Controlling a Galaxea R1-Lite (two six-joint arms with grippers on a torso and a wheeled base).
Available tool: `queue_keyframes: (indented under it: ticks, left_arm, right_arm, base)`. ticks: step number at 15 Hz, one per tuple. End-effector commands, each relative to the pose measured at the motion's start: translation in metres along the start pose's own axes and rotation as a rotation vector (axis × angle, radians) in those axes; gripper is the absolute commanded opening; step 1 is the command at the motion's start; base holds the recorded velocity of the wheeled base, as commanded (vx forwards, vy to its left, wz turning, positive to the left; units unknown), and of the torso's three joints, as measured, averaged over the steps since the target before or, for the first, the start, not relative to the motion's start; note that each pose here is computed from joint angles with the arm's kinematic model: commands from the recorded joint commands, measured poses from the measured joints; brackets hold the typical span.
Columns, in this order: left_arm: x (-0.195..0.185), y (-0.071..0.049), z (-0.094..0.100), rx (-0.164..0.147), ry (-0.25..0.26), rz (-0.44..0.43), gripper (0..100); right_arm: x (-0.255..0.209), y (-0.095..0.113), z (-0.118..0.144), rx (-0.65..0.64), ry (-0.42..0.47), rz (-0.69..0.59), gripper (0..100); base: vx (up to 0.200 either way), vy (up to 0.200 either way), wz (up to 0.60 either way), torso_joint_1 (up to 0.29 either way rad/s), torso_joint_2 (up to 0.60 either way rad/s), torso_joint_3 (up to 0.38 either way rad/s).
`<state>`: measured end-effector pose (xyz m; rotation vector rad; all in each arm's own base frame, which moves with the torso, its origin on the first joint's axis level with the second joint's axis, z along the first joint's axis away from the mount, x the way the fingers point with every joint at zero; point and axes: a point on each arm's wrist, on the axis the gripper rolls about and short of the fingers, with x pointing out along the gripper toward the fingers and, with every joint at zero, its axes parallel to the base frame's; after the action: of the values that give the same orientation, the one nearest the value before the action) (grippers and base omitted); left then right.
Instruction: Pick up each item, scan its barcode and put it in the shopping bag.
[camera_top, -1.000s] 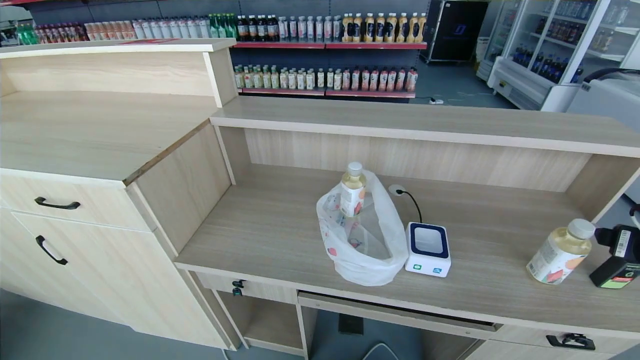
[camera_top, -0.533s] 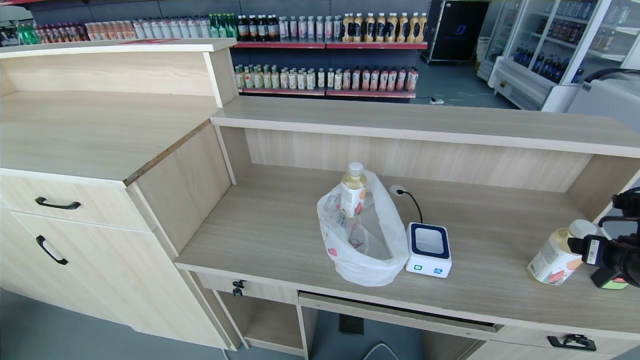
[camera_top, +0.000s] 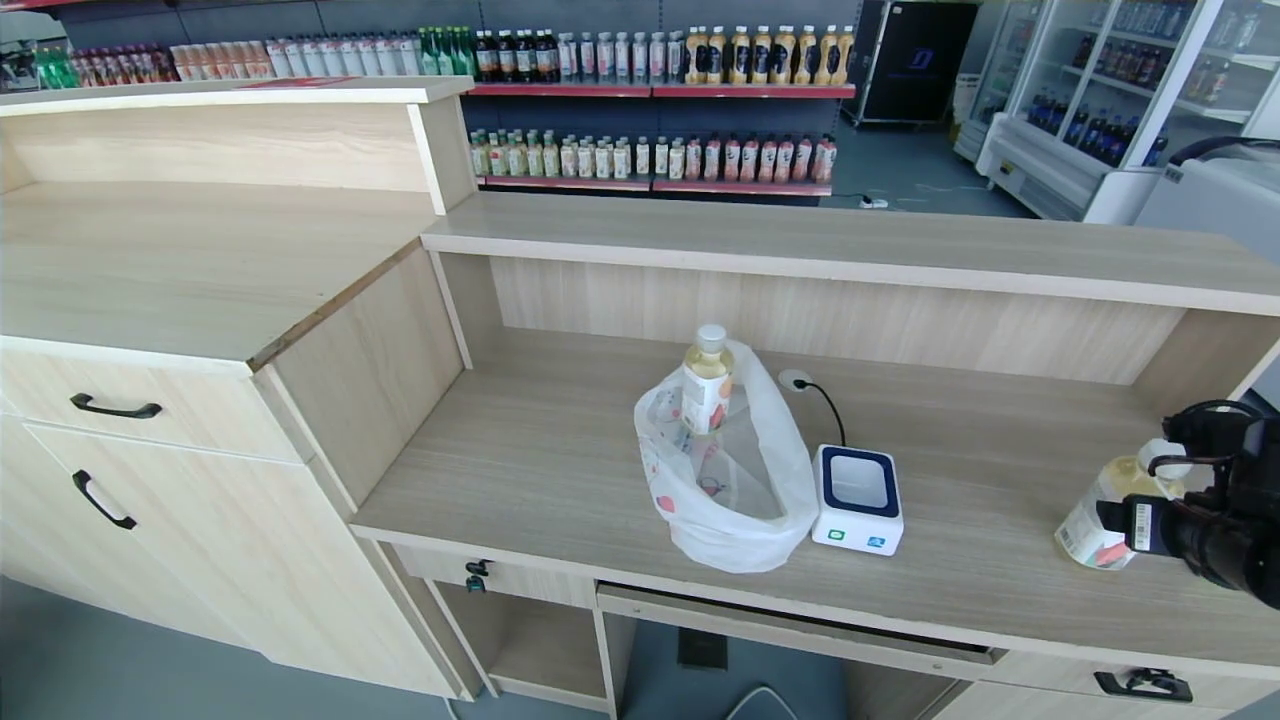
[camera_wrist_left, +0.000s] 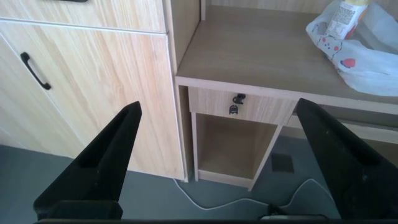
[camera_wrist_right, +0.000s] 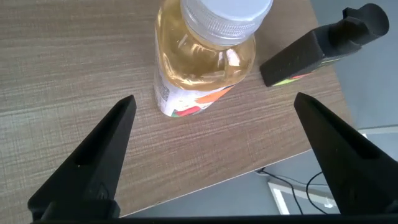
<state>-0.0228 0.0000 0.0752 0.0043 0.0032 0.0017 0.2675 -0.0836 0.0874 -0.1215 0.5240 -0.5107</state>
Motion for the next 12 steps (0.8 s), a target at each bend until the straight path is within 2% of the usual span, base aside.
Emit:
queue_keyframes:
  ticks: [1,5,12]
  left_arm:
    - [0.0,0.0,0.0,0.0,0.0,0.0,100]
    - [0.0,0.0,0.0,0.0,0.0,0.0,100]
    - [0.0,0.0,0.0,0.0,0.0,0.0,100]
  right_arm:
    - [0.003,0.002,-0.005,-0.006,0.014,0.003,100]
    - [0.012,0.005,-0.006,-0.026,-0.036,-0.005,100]
    - [0.028,0.011,-0.02,-0.032,-0.036,-0.008,100]
  base:
    - [0.0,0.0,0.0,0.0,0.0,0.0]
    - [0.0,0.0,0.0,0.0,0.0,0.0]
    - [0.0,0.0,0.0,0.0,0.0,0.0]
